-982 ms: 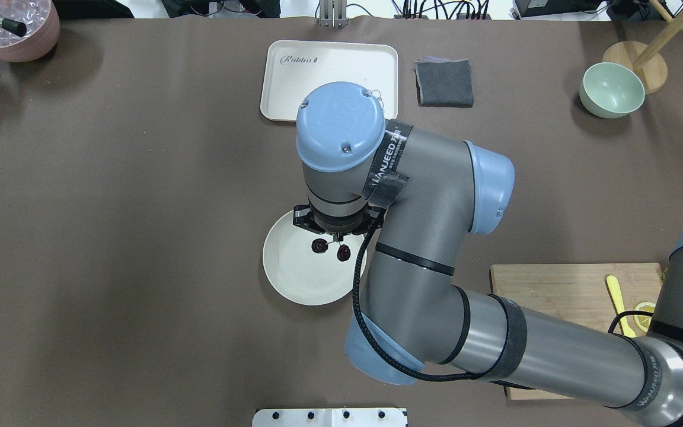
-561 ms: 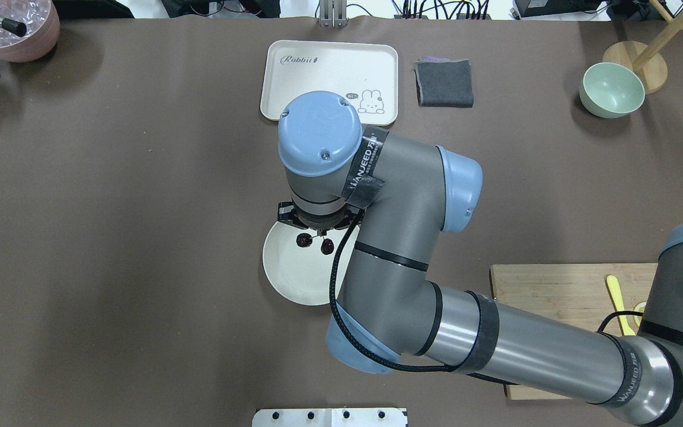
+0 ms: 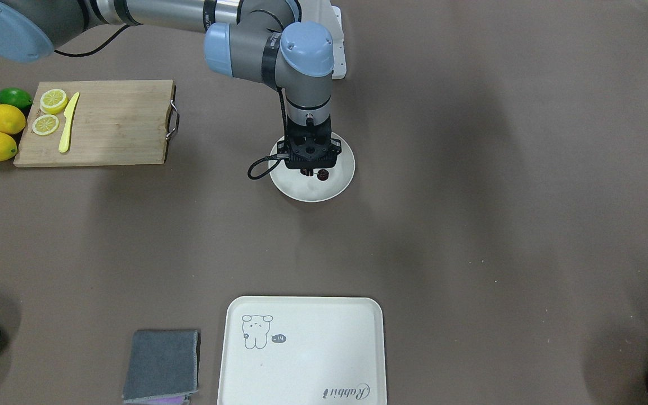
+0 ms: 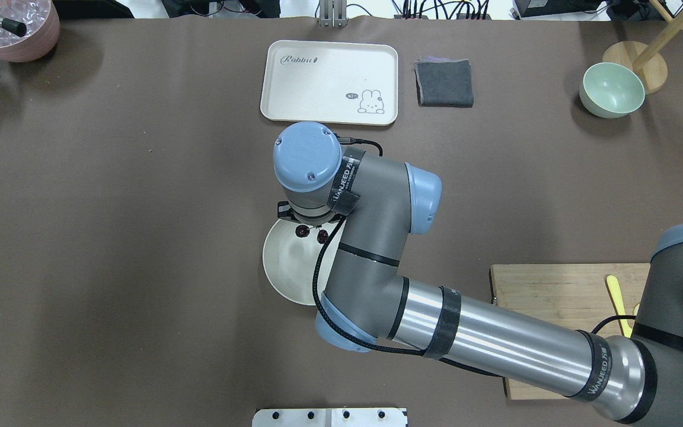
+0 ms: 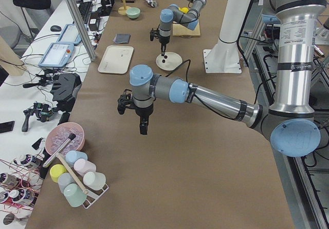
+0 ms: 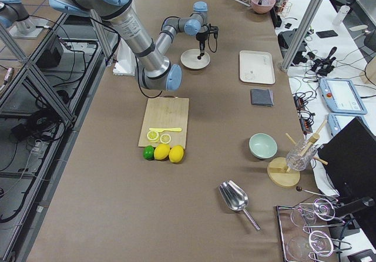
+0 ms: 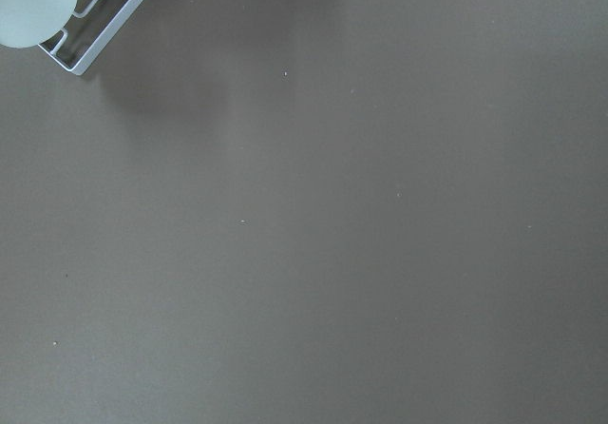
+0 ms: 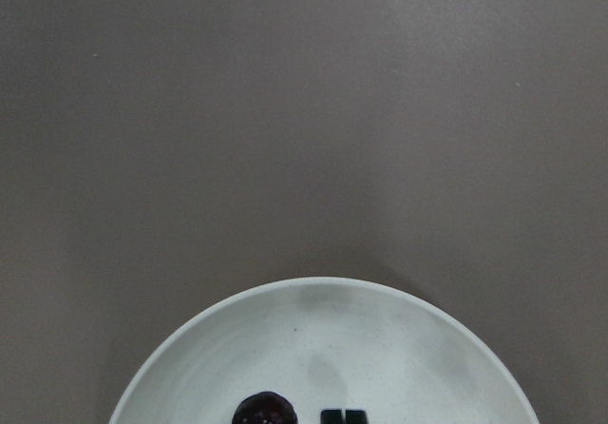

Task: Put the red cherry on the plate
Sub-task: 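Lower the cherries onto the white plate and open the right gripper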

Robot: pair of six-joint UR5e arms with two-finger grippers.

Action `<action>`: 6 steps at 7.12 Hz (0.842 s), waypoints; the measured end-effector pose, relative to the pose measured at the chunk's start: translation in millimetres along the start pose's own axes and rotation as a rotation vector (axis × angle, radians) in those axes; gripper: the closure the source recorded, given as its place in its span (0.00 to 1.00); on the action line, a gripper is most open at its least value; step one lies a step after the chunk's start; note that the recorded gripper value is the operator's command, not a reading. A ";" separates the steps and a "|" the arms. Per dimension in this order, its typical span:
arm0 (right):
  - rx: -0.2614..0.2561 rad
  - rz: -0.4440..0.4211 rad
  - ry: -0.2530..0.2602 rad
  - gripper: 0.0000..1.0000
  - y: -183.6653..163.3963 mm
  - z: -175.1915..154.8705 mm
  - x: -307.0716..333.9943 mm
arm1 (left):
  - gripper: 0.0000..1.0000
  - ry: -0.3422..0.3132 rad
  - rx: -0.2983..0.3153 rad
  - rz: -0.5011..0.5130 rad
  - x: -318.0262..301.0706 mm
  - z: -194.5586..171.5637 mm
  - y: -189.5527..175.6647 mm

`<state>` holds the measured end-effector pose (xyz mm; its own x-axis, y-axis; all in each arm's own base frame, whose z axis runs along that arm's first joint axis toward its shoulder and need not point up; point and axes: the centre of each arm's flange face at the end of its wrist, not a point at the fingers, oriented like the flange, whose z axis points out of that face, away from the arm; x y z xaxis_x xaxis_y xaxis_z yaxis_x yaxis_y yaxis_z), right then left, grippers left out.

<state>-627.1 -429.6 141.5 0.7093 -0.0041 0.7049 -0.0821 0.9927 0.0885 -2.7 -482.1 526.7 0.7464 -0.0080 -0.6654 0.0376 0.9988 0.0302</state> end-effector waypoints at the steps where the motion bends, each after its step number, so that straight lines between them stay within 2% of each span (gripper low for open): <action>1: 0.005 -0.004 -0.006 1.00 6.1 -0.7 -4.9 | 0.03 0.000 0.001 0.000 -5.3 -0.6 -2.7; 3: 0.008 -0.012 -0.008 1.00 18.3 -0.8 -2.8 | 0.03 0.002 0.002 -0.003 -9.1 -1.3 -4.0; 4: 0.011 -0.023 0.002 0.66 29.6 6.7 1.1 | 0.03 0.002 0.003 -0.006 -11.0 -1.8 -3.5; 5: 0.012 -0.033 0.008 0.15 40.3 12.2 2.5 | 0.03 0.002 0.004 -0.011 -13.5 -2.7 -2.1; 6: 0.012 -0.038 0.009 0.00 47.9 15.1 2.2 | 0.03 0.003 0.006 -0.013 -16.7 -3.9 -0.1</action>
<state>-640.1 -383.9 158.0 0.7182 -0.0404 0.6946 -0.0636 0.9903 0.1234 -17.8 -481.9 534.9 0.7441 -0.0205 -0.6678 0.0512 0.9983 0.0265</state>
